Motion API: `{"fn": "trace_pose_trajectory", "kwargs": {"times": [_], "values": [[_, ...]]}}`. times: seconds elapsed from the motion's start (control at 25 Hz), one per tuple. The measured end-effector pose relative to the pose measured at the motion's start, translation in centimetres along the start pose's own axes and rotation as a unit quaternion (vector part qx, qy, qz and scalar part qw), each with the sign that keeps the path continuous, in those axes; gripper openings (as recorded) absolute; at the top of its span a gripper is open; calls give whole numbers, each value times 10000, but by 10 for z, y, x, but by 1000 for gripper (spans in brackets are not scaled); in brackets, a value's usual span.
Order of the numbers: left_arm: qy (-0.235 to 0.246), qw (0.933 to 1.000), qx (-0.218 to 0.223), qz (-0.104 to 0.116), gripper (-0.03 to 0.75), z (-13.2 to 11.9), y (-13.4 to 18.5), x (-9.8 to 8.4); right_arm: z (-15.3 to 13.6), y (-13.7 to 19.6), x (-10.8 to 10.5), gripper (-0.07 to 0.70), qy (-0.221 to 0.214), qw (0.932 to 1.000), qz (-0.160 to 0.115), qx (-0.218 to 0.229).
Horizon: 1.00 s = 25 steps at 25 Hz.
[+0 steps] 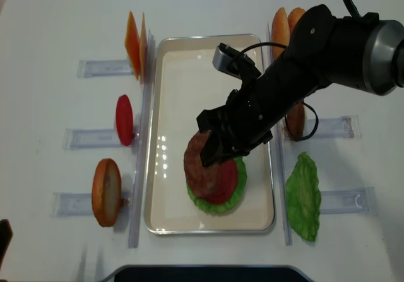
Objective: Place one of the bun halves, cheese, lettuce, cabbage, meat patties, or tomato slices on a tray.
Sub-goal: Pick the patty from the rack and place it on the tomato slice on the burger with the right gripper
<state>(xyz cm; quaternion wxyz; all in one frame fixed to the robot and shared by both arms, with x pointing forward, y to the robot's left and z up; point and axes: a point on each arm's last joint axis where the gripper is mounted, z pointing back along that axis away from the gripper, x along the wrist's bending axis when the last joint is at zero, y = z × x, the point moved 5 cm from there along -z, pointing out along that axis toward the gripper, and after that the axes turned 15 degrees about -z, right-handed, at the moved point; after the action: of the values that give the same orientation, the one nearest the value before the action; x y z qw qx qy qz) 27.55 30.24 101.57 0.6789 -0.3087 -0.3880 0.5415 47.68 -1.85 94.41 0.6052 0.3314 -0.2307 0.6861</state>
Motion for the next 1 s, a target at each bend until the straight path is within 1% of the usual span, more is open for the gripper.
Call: {"fn": "trace_pose_trajectory", "kwargs": {"times": [0.2,0.6,1.0], "values": [[0,10000,0,0,265,0,0,0,-2,-1,-4,145,-36,9999,-44,100],[0,10000,0,0,265,0,0,0,5,-9,-10,145,-80,9999,-99,18],[0,10000,0,0,265,0,0,0,7,-9,-12,145,-102,9999,-117,57]]}}
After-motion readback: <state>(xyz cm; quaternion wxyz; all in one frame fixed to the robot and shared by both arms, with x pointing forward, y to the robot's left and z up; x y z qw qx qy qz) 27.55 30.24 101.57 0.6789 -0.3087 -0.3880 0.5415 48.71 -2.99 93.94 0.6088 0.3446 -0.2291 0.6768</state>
